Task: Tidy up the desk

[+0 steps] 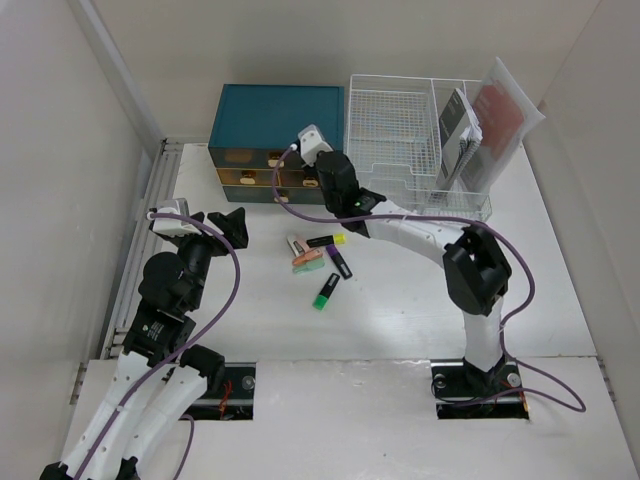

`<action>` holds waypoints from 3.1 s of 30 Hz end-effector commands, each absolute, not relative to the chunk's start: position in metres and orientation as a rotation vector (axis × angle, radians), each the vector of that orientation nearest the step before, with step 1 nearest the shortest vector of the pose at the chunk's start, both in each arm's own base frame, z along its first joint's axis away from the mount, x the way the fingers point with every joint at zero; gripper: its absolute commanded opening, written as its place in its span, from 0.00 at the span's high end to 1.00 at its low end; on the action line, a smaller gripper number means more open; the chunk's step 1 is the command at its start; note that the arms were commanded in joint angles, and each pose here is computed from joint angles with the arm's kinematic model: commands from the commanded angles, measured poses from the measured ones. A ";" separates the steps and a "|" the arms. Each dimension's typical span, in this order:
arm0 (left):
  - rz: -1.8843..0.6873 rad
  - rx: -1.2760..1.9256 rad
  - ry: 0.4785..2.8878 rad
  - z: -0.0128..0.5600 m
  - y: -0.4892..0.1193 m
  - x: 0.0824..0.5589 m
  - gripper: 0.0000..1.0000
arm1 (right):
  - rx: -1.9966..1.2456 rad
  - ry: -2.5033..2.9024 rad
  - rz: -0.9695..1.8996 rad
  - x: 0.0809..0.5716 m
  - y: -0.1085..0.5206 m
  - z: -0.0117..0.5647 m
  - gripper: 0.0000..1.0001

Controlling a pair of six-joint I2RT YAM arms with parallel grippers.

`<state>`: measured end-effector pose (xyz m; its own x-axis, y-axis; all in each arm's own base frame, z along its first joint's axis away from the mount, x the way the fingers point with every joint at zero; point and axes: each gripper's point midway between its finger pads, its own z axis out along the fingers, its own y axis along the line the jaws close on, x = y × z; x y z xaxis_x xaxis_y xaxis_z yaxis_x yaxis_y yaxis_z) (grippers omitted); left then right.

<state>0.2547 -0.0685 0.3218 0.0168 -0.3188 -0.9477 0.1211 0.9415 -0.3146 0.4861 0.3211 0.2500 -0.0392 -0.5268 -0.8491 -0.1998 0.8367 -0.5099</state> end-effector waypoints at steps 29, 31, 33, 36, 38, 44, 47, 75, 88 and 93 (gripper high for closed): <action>-0.484 -0.233 1.798 0.224 -0.061 0.423 0.31 | -1.297 1.350 0.727 0.285 0.293 0.303 0.15; -0.486 -0.220 1.823 0.212 -0.063 0.434 0.31 | -1.280 1.364 0.733 0.289 0.288 0.303 0.16; -0.488 -0.221 1.819 0.209 -0.060 0.443 0.31 | -1.263 1.364 0.729 0.290 0.284 0.305 0.16; -0.515 -0.223 1.841 0.196 -0.065 0.455 0.29 | -1.253 1.350 0.729 0.288 0.283 0.307 0.16; -0.507 -0.238 1.859 0.182 -0.060 0.464 0.29 | -1.248 1.335 0.726 0.290 0.282 0.308 0.16; -0.533 -0.240 1.853 0.177 -0.057 0.486 0.29 | -1.247 1.346 0.731 0.291 0.279 0.303 0.17; -0.533 -0.243 1.863 0.172 -0.057 0.493 0.29 | -1.249 1.354 0.734 0.293 0.280 0.300 0.17; -0.507 -0.210 1.913 0.156 -0.082 0.480 0.75 | -1.283 1.360 0.789 0.289 0.283 0.286 0.18; -0.452 -0.179 1.992 0.156 -0.087 0.421 0.73 | -1.316 1.342 0.859 0.281 0.289 0.281 0.21; -0.444 -0.191 2.053 0.141 -0.086 0.412 0.53 | -1.316 1.342 0.859 0.281 0.289 0.281 0.21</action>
<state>0.4232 -0.0715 0.1356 -0.4799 -0.3504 -0.8043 -0.0094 0.9188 -0.3946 0.2814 0.2853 0.2690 0.0721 -0.2839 -0.9561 -0.9765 0.1751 -0.1257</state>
